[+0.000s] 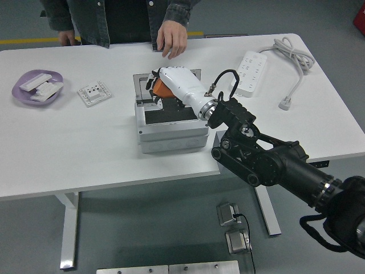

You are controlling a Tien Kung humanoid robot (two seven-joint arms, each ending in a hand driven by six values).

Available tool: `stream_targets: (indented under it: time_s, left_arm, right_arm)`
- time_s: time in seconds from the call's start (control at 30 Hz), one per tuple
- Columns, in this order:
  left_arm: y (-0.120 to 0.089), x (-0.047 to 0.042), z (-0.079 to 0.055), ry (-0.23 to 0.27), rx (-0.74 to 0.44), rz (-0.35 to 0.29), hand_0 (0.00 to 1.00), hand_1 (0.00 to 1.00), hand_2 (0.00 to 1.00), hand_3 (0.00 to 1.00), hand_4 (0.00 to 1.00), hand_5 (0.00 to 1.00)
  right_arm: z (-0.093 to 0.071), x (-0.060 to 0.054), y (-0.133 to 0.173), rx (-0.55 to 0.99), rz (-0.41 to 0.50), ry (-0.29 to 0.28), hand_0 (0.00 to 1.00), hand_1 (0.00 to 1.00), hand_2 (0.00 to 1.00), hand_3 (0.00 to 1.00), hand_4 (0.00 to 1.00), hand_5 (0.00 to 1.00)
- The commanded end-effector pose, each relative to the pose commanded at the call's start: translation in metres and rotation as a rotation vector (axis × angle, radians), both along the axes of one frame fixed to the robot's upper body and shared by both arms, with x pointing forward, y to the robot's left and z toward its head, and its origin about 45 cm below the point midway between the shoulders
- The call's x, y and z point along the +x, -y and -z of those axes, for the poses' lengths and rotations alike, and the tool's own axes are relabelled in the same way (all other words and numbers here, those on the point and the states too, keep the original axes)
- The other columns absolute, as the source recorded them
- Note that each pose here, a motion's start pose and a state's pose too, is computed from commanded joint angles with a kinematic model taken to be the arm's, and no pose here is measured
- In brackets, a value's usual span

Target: Pick up the cylinder from the cube,place it in the box,flap close box

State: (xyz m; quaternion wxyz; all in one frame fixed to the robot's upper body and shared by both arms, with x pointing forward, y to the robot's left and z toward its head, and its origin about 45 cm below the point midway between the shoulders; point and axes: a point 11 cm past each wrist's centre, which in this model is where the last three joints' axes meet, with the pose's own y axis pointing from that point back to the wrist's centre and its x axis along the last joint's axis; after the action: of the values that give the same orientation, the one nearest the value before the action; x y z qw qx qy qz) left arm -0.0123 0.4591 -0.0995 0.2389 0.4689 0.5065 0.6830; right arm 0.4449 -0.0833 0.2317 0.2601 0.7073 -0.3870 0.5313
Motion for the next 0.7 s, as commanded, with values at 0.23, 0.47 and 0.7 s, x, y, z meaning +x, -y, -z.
stream_targets:
  time_s: [0.23,0.47,0.7]
  left_arm:
    - [-0.002,0.0097,-0.001,0.013,0.005,0.018,0.628,0.572,0.522,0.608,0.581,0.153]
    - [-0.003,0.0176,-0.002,0.022,0.008,0.032,0.629,0.572,0.522,0.608,0.581,0.154]
    - [-0.002,0.0224,-0.002,0.026,0.006,0.043,0.629,0.572,0.522,0.608,0.582,0.155]
  right_arm:
    - [0.007,0.003,0.001,-0.077,-0.029,0.013,0.447,0.376,0.541,0.599,0.002,0.002]
    - [0.015,0.002,0.003,-0.102,-0.042,0.008,0.488,0.500,0.629,0.711,0.196,0.039]
    - [0.027,0.002,0.007,-0.184,-0.031,-0.035,0.550,0.540,0.687,0.864,0.671,0.096]
